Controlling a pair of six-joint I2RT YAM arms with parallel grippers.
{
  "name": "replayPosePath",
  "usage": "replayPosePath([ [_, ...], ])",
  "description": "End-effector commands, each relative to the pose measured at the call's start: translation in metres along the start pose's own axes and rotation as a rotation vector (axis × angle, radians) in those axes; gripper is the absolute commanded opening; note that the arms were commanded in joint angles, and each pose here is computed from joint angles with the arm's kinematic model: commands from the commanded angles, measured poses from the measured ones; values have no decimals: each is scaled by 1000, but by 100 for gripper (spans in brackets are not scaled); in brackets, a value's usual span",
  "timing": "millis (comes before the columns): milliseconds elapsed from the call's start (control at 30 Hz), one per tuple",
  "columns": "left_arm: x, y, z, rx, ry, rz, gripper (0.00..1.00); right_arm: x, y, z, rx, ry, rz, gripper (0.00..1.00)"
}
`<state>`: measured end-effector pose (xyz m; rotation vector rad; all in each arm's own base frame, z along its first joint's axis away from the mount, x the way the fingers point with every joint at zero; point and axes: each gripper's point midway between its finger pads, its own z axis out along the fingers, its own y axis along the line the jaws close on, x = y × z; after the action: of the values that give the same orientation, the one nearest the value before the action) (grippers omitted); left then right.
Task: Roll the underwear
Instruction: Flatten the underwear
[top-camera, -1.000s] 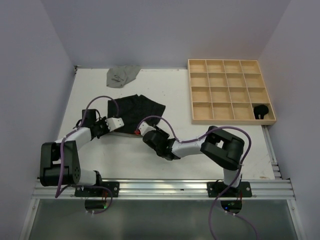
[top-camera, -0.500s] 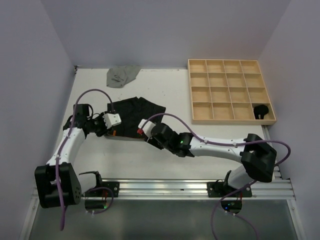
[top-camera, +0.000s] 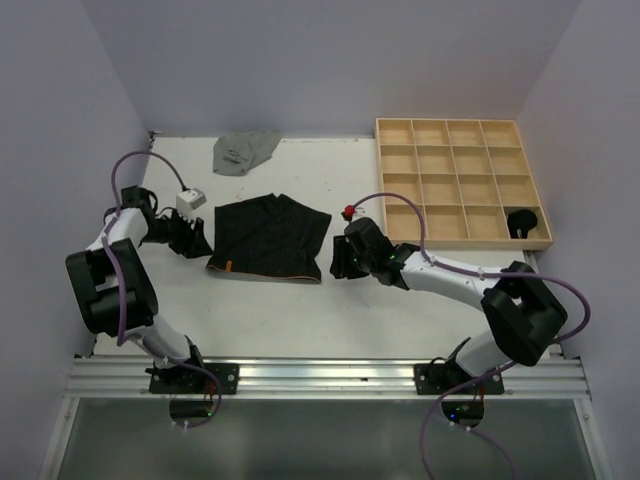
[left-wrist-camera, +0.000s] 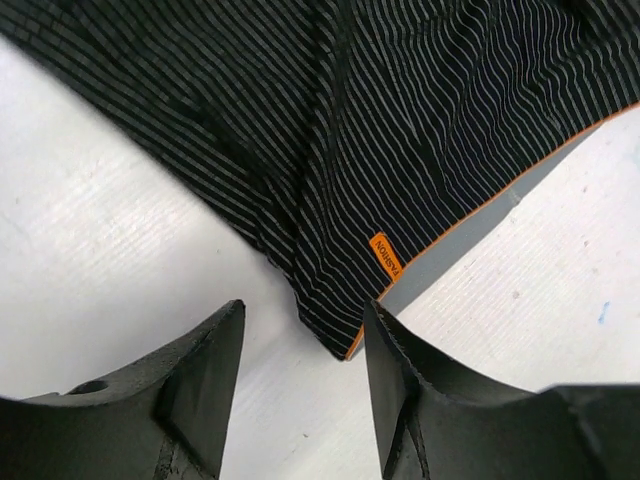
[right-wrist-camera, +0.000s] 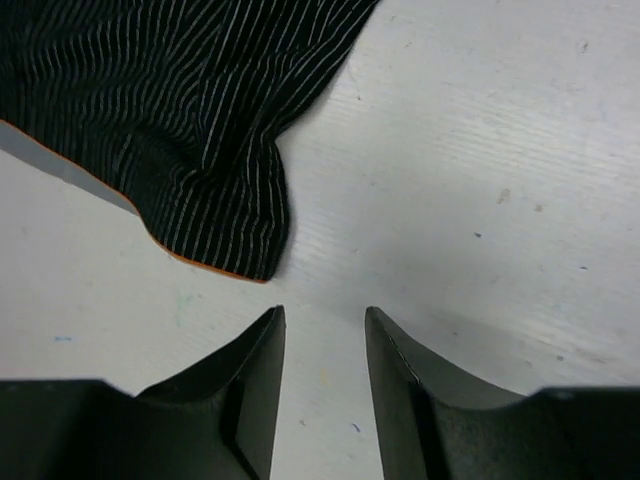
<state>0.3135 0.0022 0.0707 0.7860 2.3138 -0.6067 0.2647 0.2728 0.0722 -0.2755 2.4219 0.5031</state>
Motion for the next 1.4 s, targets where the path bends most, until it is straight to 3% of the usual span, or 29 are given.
replayPosePath([
  [0,-8,-6,-11,112,-66,-210,55,-12,31,7,-135,-19,261,43],
  [233,9,-3,-2,160,-63,-313,58,3,42,41,-186,33,442,47],
  [533,19,-9,12,266,-70,-425,59,29,28,63,-127,95,507,47],
  [667,25,-10,16,288,-57,-459,59,43,29,69,-148,135,538,42],
  [933,50,6,13,163,27,-499,45,62,25,68,-145,185,539,30],
  [1167,59,12,11,153,37,-527,31,70,19,55,-117,213,507,45],
  [1367,61,9,11,176,43,-530,23,85,17,63,-115,250,551,43],
])
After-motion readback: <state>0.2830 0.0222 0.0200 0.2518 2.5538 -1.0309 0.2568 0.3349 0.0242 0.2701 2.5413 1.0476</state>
